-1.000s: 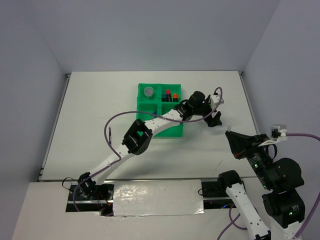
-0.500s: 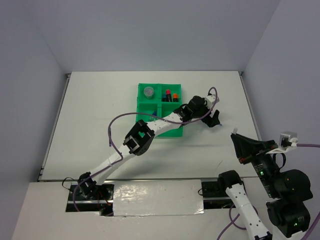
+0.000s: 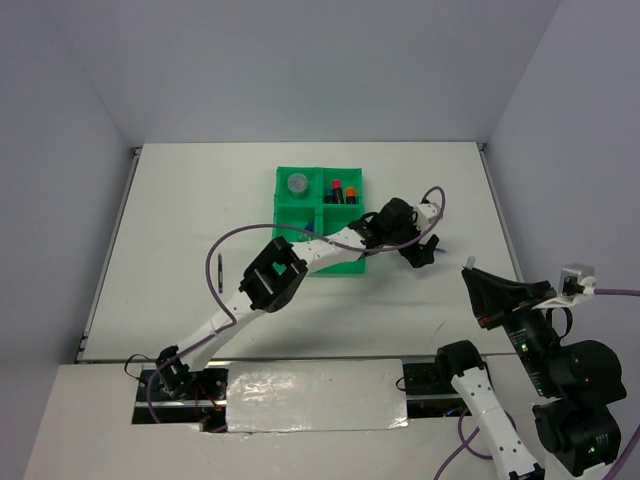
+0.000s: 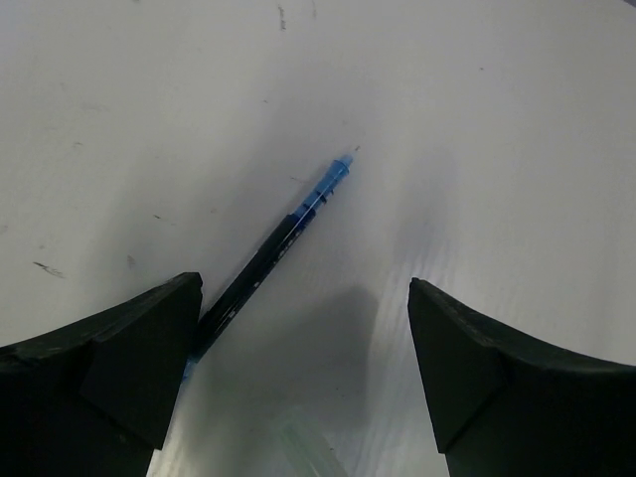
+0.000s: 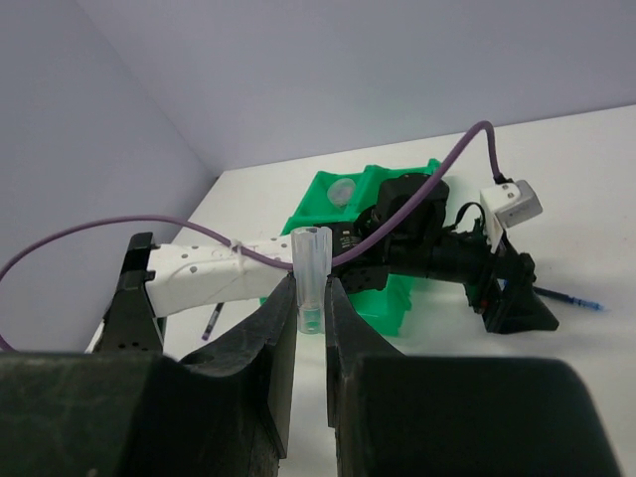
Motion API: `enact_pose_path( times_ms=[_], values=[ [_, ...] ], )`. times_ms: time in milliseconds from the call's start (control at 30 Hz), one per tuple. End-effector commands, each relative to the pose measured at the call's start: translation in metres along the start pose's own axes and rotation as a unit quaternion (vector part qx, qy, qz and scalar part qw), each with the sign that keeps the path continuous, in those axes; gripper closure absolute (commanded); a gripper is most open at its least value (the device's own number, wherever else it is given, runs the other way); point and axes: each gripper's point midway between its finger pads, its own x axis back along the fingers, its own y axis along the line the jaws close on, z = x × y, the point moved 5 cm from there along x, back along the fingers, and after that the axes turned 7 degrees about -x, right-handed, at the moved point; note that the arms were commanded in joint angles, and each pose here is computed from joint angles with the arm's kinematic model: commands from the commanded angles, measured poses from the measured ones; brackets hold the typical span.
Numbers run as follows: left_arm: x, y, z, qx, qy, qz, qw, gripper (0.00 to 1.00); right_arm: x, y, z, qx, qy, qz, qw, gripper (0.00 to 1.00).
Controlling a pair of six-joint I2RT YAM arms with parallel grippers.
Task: Sort the stationery into containers
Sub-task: Pick up the pen from the center of the board.
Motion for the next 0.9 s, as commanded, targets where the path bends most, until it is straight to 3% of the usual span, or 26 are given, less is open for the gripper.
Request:
enact_pose_path(
  times_ms=[0, 267, 533, 867],
  values=[
    [0.013, -0.011, -0.012, -0.031, 0.016, 0.01, 0.999, 0.04, 0.009, 0.01, -0.007, 0.0, -0.012, -0.029, 1.0, 1.0],
    [0.001, -0.021, -0.007, -0.063, 0.029, -0.016, 0.997, 0.07, 0.013, 0.012, -0.008, -0.006, -0.015, -0.034, 0.999, 1.0],
    [-0.008, -0.025, 0.007, -0.077, 0.058, -0.029, 0.995, 0.32, 0.017, 0.014, -0.01, -0.003, -0.016, -0.04, 0.999, 1.0],
    [-0.011, -0.029, 0.043, -0.091, 0.118, -0.017, 0.989, 0.41, 0.017, 0.014, -0.01, 0.002, -0.022, -0.042, 0.999, 1.0]
  ],
)
